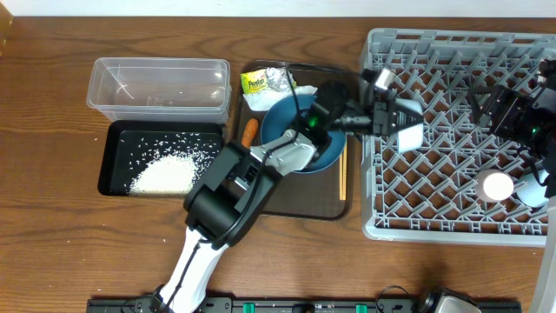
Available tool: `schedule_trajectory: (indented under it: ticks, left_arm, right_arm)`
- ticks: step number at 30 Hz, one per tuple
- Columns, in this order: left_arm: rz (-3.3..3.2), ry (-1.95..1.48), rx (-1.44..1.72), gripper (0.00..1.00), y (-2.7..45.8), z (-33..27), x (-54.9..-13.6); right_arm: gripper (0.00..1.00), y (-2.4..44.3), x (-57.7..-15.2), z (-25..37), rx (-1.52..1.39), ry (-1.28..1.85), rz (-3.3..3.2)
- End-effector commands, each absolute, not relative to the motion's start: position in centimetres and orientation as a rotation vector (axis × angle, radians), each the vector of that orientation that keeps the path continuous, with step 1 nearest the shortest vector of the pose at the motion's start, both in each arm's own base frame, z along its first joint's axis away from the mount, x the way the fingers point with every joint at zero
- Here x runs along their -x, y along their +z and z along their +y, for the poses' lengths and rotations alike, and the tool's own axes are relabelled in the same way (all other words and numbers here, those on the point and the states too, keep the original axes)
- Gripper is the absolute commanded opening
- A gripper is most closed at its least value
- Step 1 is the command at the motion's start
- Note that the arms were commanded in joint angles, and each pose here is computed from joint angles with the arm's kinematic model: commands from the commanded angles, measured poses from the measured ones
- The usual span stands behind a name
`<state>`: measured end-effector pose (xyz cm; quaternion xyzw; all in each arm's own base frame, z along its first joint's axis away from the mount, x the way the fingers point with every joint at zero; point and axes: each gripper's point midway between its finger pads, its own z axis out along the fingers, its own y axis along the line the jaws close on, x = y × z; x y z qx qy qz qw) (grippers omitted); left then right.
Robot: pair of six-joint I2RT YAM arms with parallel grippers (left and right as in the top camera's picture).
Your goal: Sort waste into correct bins and load items into the dishwasher rack
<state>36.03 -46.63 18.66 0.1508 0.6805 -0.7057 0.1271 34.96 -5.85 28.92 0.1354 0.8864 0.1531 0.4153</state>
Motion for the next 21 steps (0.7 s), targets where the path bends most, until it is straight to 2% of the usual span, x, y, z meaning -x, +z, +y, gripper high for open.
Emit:
schedule_trajectory:
  ticks: [1,2,5,16,21]
  left_arm:
    - [1.98,-2.068,-0.399,0.67,19.0,-45.7,-37.6]
    - [1.984,-2.073,-0.403,0.82,19.0,-45.4,-37.7]
    - [2.009,-2.103,-0.412,0.98,19.0,-44.7,-37.7]
    - [2.028,-2.131,-0.327,0.98,19.5,-40.1,-41.0]
    - [1.83,-2.114,-0.401,0.98,23.9,-37.1,-42.3]
  right_arm:
    - [0.82,28.9,-35.1,-5.9,-0.349,0.38,2.228]
    - [0.82,28.9,-35.1,-5.9,-0.349,0.378,2.228]
    - [0.82,28.9,-35.1,-6.2,-0.357,0.362,2.229]
    - [0.82,28.9,-35.1,-6.2,-0.358,0.364,2.231]
    - [0.83,29.0,-35.1,-5.7,-0.343,0.393,2.229]
